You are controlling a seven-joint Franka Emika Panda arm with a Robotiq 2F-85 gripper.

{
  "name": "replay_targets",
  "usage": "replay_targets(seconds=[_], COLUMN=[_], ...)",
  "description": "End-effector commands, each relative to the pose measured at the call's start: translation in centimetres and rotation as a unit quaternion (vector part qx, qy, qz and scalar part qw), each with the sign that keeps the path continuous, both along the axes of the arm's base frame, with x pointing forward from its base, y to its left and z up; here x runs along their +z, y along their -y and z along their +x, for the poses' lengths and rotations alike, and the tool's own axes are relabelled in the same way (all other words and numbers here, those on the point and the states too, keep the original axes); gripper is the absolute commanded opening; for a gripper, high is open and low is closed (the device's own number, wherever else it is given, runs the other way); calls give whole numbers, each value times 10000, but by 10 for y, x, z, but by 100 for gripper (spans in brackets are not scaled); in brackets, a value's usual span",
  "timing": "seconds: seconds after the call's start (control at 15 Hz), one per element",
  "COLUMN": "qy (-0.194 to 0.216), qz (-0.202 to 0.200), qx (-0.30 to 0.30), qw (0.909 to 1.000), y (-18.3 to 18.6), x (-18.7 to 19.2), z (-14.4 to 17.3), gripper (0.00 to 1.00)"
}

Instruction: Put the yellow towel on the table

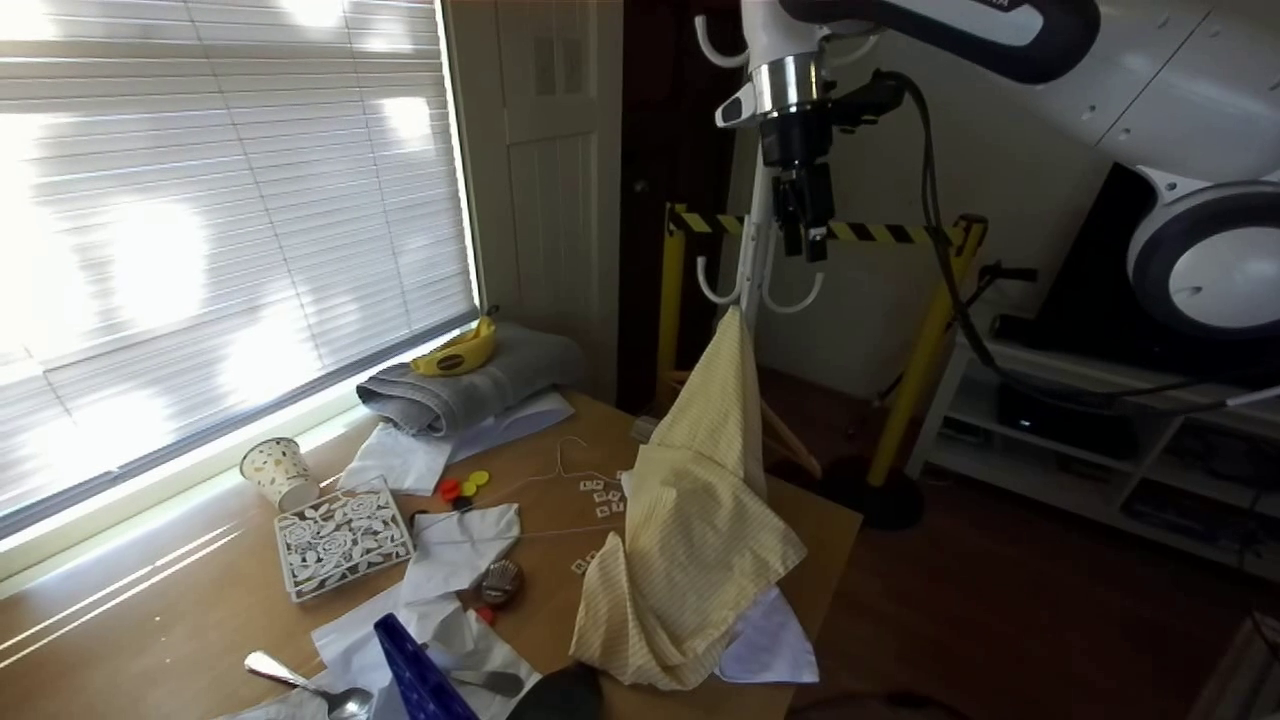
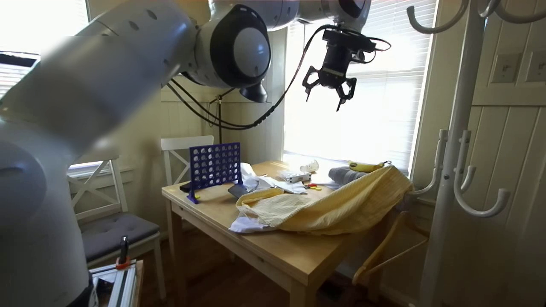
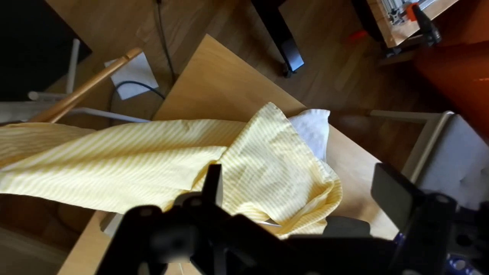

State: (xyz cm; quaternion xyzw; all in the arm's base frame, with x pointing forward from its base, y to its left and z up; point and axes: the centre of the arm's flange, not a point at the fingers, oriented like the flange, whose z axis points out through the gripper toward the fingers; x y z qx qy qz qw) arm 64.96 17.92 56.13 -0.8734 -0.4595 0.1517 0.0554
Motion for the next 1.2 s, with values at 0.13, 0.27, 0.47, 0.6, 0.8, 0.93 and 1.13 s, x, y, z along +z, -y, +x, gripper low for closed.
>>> replay_targets(seconds=[0.13, 0.27, 0.47, 0.6, 0.8, 0.93, 1.13], qy=[422, 444, 386, 415, 389, 368, 369], qz=[-1241, -1666, -2251, -2606, -2589, -2618, -2611], qx=[-649, -936, -1416, -1768, -1826, -1869, -1851], qw=[9892, 9806, 9632, 9482, 9477, 9461, 9467], y=[-53, -62, -66, -58, -53, -50, -52], x=[-35, -51, -66, -68, -70, -71, -71], z=[5, 0, -2, -6, -1, 0, -1], gripper=[100, 100, 100, 100, 100, 100, 100])
